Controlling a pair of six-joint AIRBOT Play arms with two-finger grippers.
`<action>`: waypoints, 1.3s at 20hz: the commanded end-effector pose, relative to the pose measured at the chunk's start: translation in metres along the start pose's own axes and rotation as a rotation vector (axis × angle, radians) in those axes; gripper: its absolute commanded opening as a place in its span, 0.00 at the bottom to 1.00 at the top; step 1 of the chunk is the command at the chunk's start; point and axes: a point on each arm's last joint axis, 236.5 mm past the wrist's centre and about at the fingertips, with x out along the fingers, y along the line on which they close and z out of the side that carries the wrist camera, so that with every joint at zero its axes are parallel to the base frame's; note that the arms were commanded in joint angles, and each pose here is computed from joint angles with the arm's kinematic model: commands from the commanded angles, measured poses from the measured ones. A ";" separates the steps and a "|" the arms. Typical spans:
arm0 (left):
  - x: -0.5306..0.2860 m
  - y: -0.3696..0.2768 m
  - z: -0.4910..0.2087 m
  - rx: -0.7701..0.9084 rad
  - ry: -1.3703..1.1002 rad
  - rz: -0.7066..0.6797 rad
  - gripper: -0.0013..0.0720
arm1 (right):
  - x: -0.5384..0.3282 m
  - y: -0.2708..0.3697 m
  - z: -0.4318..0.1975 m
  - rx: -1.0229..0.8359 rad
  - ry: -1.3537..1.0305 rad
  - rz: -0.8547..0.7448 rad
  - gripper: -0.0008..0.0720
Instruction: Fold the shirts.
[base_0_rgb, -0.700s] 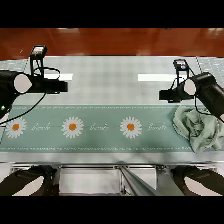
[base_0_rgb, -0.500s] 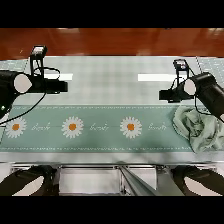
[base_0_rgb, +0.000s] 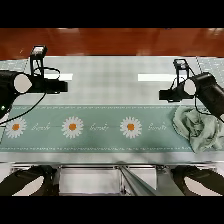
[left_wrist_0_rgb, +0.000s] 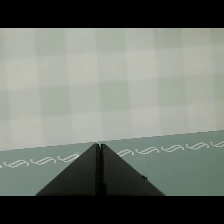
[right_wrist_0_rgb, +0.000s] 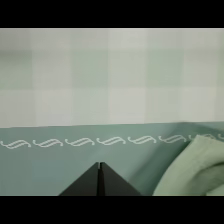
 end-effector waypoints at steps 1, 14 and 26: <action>0.000 0.000 0.000 0.000 0.001 0.000 0.04 | 0.000 0.003 0.008 0.005 -0.032 0.015 0.05; -0.098 0.052 0.070 -0.016 -0.190 0.089 0.71 | -0.129 -0.176 0.013 0.191 -0.215 -0.438 0.58; -0.025 -0.001 -0.089 -0.171 0.082 -0.136 0.71 | 0.022 -0.203 -0.162 0.498 0.194 -0.205 0.58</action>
